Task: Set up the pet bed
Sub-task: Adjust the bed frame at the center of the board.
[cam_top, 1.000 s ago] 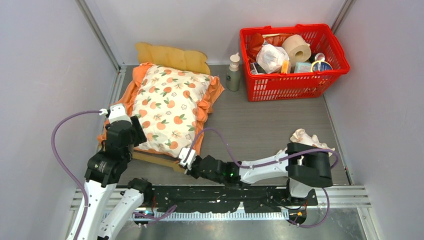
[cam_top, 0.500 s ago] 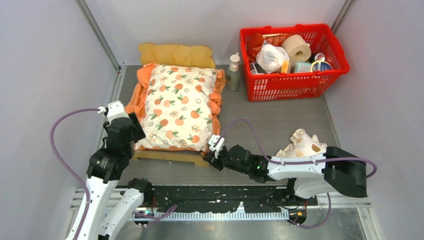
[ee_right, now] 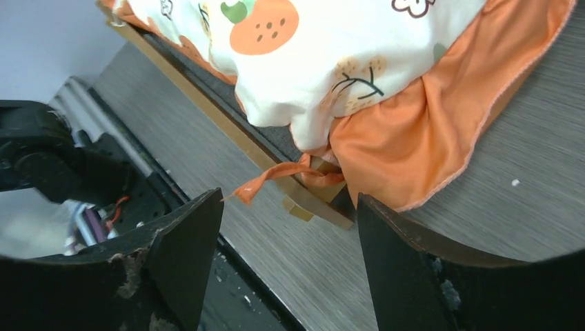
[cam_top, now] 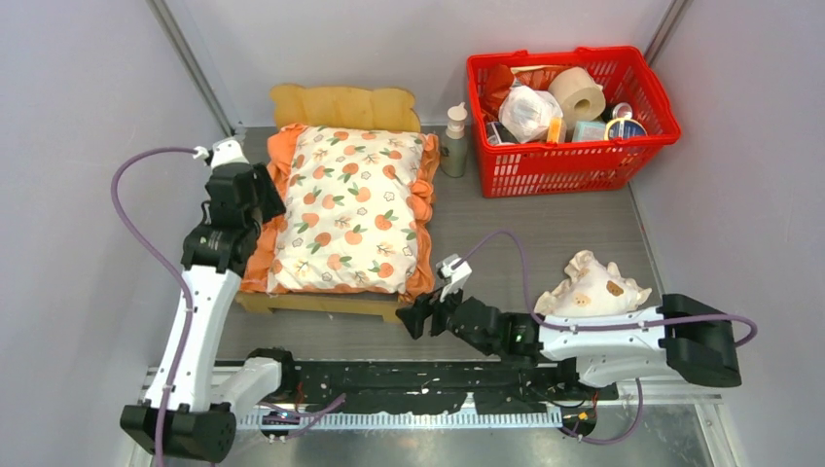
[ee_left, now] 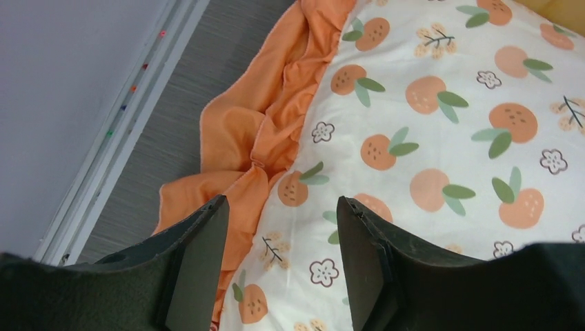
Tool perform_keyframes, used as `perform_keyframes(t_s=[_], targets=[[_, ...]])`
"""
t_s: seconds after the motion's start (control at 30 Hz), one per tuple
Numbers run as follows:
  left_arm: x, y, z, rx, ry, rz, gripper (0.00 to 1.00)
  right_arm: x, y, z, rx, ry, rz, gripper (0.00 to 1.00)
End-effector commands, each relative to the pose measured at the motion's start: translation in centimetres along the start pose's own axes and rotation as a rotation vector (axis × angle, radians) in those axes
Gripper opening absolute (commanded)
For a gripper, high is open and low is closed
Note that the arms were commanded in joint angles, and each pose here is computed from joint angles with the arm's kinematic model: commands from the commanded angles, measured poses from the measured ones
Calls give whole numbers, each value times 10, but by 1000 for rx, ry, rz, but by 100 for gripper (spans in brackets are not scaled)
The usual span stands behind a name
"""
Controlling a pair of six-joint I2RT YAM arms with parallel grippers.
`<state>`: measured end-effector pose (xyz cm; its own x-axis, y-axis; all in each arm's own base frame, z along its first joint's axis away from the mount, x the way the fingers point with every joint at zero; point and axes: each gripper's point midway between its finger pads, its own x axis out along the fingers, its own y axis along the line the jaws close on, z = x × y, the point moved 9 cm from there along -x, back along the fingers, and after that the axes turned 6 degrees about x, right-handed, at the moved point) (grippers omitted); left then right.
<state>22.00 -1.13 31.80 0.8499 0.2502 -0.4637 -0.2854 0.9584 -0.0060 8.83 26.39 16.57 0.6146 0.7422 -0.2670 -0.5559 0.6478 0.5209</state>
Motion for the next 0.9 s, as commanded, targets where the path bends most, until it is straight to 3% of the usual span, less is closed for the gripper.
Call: perform_keyframes(t_s=[0.0, 0.07, 0.27, 0.53, 0.67, 0.87], targets=[[14, 4, 31, -32, -50, 2, 63, 4, 26, 1, -60, -166, -157, 83], [20, 6, 38, -30, -41, 1, 63, 8, 30, -9, -142, -211, -255, 99], [36, 13, 37, -52, -7, 10, 64, 28, 32, -54, -307, -232, -342, 95], [53, 31, 26, -109, 30, 96, 64, 58, 22, -92, -405, -256, -498, 95], [59, 29, 27, -34, 21, 53, 64, 59, 4, -90, -373, -252, -503, 95], [71, 28, 24, 28, 79, 34, 64, 37, -47, -64, -179, -233, -524, 99]])
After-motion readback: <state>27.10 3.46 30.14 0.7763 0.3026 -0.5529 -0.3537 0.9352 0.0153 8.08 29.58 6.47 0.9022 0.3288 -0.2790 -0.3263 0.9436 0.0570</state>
